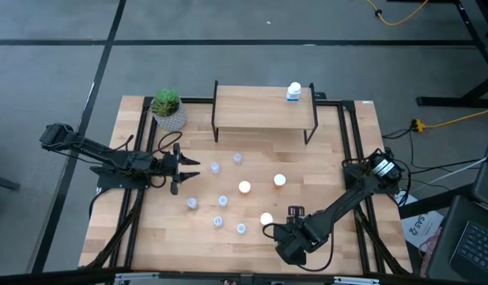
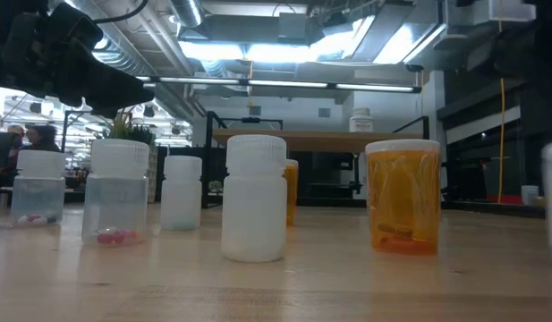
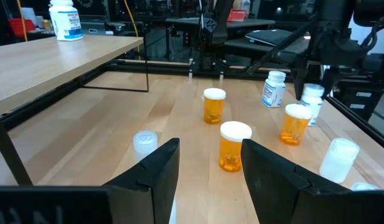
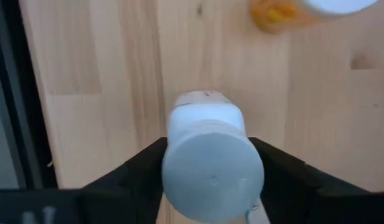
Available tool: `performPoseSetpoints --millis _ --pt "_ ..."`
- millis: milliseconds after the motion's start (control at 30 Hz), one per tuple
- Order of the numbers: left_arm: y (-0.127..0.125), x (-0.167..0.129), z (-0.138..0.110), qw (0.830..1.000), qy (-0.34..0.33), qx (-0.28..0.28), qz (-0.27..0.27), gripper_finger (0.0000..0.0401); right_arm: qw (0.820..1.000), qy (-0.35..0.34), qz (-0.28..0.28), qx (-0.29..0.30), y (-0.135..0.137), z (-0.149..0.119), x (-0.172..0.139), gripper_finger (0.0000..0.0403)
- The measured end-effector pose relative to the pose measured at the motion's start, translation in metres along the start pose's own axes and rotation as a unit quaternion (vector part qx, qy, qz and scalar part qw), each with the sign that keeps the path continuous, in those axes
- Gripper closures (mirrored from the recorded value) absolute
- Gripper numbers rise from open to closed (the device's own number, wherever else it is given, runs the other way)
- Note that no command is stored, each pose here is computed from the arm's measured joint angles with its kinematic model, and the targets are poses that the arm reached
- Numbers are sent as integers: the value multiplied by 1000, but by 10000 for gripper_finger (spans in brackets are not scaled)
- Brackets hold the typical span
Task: Pick and place medicine bottles onto shelf by color
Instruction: Put the bottom white supplement bottle on the shelf aligned with the other white supplement bottle
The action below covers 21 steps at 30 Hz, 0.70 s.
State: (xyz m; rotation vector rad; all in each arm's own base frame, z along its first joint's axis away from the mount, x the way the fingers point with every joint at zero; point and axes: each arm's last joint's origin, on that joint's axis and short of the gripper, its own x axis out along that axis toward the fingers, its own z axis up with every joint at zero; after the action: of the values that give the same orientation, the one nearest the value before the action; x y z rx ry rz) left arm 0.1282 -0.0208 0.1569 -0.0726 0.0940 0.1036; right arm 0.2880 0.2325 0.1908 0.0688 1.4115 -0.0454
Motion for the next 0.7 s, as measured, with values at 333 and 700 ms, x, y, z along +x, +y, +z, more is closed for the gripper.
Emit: performPoseSetpoints --millis 333,700 --pt "0 0 0 1000 0 0 0 236 995 46 -65 -68 -29 28 -62 228" --pt "0 0 -1 1000 4 1 1 236 968 -113 -206 -84 -134 62 -195 228"
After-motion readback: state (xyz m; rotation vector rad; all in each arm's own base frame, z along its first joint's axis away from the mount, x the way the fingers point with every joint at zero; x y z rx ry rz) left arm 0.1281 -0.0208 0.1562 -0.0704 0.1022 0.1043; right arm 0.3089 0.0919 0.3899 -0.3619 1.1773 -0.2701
